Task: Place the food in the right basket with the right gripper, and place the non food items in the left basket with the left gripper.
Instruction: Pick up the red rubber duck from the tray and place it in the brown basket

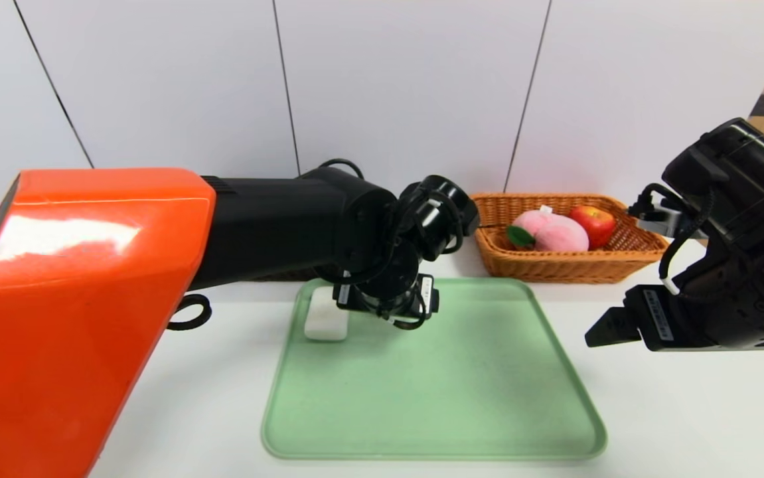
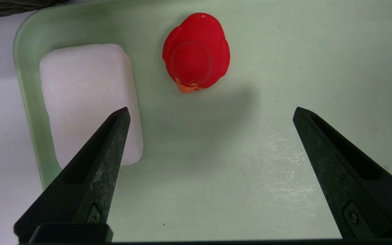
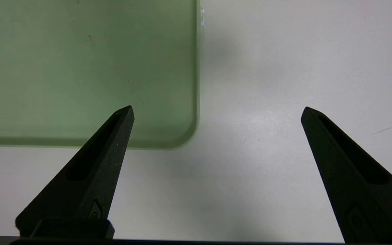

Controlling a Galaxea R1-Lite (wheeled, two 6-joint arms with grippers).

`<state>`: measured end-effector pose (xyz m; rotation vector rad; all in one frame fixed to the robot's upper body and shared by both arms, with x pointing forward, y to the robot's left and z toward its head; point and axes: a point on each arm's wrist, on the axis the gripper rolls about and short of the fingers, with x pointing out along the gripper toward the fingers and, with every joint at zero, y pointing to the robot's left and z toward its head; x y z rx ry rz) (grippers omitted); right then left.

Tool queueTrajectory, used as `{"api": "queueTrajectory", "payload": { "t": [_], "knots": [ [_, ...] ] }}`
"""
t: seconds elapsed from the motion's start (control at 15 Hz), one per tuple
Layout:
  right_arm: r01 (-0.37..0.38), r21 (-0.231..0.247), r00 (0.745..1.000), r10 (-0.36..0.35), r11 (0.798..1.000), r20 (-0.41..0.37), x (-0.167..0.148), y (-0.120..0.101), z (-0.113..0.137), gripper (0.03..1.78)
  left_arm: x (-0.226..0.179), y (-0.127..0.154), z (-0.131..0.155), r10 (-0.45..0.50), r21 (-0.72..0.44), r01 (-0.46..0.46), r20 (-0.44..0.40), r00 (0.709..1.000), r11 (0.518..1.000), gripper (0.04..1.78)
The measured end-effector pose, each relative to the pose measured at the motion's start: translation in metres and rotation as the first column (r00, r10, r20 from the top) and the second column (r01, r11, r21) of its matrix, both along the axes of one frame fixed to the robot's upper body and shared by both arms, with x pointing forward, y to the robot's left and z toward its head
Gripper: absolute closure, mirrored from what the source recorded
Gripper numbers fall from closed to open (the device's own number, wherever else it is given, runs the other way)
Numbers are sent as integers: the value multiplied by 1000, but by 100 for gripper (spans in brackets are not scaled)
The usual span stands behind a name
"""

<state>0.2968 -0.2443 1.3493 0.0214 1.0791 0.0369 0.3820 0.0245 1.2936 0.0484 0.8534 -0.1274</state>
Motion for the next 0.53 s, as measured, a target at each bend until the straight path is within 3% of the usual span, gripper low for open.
{"api": "queueTrajectory", "payload": {
  "t": [0.53],
  "knots": [
    [-2,-7,1000,2,1000,-13,-3,-1,-3,11,22,-3,-16,23,-30,-22,35,999,999,13]
  ]
}}
